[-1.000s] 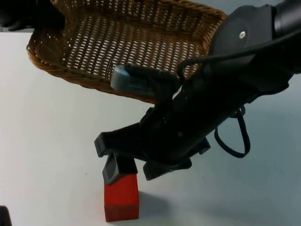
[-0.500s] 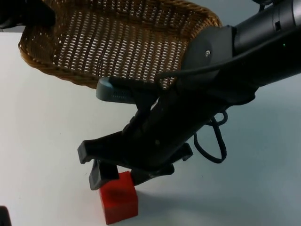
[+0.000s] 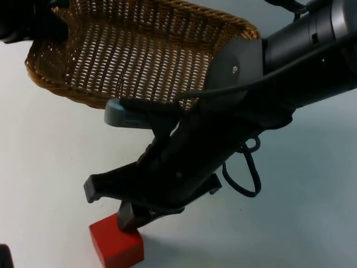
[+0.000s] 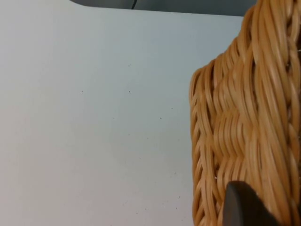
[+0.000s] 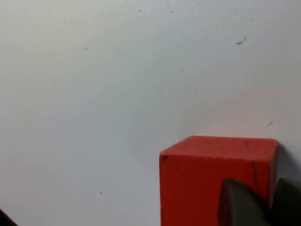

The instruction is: Pick up the basket with the left hand and place the cube into the basket with the right hand.

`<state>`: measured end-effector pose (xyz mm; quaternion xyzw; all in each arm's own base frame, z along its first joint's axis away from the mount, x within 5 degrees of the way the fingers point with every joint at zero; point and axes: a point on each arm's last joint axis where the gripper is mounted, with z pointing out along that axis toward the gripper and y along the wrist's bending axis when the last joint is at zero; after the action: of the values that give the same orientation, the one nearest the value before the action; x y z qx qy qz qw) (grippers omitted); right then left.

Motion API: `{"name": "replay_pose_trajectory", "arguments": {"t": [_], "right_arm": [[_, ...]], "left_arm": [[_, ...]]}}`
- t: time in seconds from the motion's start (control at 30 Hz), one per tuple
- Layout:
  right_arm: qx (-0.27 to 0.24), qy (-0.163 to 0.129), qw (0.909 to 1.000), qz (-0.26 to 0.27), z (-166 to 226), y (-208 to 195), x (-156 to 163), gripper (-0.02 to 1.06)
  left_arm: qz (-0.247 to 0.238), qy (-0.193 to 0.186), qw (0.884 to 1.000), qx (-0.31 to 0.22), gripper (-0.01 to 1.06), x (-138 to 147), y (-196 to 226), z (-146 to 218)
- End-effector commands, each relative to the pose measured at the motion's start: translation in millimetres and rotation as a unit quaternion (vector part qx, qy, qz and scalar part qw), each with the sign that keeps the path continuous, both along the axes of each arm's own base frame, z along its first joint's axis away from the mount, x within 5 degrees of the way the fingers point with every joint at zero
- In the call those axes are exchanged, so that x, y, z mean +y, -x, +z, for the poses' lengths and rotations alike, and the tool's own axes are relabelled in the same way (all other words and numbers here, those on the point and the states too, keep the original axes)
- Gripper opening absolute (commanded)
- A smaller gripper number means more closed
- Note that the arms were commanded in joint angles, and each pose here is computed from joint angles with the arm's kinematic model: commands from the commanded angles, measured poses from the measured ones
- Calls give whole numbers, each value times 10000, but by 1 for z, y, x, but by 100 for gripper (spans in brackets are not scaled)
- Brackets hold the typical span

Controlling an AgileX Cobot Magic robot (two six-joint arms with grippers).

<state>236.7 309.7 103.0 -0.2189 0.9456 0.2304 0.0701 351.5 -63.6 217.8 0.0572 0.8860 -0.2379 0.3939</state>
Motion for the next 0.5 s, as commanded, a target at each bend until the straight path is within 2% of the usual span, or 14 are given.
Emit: {"name": "replay_pose_trajectory", "arguments": {"t": [0.0,0.1,0.13,0.2,0.3,0.47], "right_arm": [[-13,27,9995,325,0,3,2,13],[-169,-238,9975,650,17,-1,12,6],[-250,-445,9961,719,31,-4,18,6],[-283,-523,9955,739,37,-5,21,6],[-548,-942,9900,897,75,-12,33,6],[-972,-1155,9836,987,111,-20,39,6]], "left_arm": [[56,302,9995,15,0,-2,1,5],[48,306,9995,16,0,-2,1,5],[48,306,9995,16,0,-2,1,5],[49,305,9995,25,0,-2,1,5],[67,292,9995,20,0,-2,1,5],[67,292,9995,20,0,-2,1,5]]}}
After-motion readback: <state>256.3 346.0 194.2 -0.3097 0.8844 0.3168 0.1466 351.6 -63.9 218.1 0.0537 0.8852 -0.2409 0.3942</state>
